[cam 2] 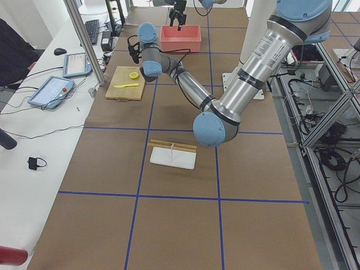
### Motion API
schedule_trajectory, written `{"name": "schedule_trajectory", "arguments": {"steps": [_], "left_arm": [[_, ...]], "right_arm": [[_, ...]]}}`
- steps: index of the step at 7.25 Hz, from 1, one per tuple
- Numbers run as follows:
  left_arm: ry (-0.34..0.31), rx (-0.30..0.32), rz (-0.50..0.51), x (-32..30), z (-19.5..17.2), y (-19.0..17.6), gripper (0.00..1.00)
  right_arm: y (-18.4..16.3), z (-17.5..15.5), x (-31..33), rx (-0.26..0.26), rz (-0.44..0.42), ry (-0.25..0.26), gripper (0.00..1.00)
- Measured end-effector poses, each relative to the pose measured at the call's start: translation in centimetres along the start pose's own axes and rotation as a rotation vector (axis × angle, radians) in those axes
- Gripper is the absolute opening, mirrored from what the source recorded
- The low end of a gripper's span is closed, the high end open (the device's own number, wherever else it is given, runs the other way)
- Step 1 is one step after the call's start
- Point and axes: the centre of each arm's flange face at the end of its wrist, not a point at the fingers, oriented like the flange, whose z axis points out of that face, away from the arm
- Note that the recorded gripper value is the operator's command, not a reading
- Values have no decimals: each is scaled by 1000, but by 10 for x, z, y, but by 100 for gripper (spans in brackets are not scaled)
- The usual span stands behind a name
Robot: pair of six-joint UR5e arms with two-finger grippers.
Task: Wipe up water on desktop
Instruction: 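Carry the cloth toward the table center while the right gripper approaches it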
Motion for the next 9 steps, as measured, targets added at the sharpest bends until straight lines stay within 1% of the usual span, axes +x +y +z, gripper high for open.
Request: {"name": "schedule_trajectory", "arguments": {"steps": [1,2,3,6,9], "left_arm": [[-13,21,-27,10,26,19,0],[-25,31,-46,18,45,36,0],[-28,26,-68,28,57,52,0],[-14,-32,-117,57,79,98,0],[-20,-97,-123,62,95,135,0]], "right_arm": [[2,15,-29,51,-41,-29,100],[4,25,-49,76,-65,-38,100],[6,33,-64,92,-80,-36,100],[7,45,-99,133,-109,-34,100],[8,47,-106,151,-117,-43,97]]}}
